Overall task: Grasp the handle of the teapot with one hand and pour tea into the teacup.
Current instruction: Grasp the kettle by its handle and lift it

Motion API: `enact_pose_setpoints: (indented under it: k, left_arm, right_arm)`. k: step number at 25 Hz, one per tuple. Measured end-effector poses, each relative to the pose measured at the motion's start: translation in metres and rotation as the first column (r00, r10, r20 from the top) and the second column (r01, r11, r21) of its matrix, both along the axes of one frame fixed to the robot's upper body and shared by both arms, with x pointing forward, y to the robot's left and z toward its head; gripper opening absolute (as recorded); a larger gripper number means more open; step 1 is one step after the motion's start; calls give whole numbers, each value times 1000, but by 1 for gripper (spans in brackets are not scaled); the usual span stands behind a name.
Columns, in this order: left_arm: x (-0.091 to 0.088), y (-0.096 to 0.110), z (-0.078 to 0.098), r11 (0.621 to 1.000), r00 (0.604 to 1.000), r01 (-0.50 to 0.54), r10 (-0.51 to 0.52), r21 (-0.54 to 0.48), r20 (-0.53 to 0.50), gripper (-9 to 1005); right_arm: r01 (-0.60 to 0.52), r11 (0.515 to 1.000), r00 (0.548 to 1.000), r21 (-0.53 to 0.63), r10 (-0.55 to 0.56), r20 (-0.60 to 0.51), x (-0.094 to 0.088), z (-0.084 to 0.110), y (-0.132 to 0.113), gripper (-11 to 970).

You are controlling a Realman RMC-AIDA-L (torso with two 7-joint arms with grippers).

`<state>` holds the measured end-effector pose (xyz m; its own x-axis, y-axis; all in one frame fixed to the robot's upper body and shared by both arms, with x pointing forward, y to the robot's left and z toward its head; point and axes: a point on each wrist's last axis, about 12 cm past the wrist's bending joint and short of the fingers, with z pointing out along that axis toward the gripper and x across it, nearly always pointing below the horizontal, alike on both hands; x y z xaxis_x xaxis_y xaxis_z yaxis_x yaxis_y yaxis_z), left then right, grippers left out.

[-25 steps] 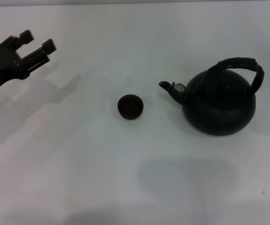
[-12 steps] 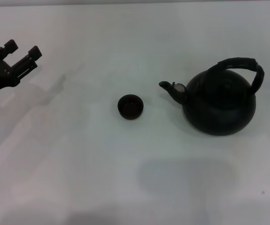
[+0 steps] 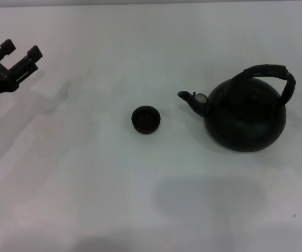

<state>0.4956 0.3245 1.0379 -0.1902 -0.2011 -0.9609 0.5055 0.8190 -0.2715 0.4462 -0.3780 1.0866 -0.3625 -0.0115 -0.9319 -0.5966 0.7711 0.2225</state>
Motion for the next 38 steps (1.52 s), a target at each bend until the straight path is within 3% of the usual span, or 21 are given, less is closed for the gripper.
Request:
enact_pose_setpoints:
  k: [5, 13, 27, 32, 38]
  left_arm:
    - [2, -1, 1, 1000, 1000, 1, -1, -1, 5, 802]
    - [-1, 1, 1, 1000, 1000, -1, 1, -5, 2, 802]
    - [-4, 8, 0, 1000, 1000, -30, 30, -4, 0, 802]
    - [-4, 10, 0, 999, 999, -38, 38, -5, 1, 802]
    - [-3, 10, 0, 999, 999, -39, 39, -4, 2, 802]
  right_arm:
    - [-52, 999, 999, -11, 52, -2, 0, -12, 11, 809]
    - [-112, 994, 994, 10, 112, -6, 20, -31, 31, 809]
    - [-60, 997, 998, -39, 59, -12, 35, -38, 32, 809]
    - [-21, 999, 1000, -41, 20, -22, 35, -39, 25, 668]
    - [11, 999, 999, -42, -13, -35, 35, -40, 22, 611]
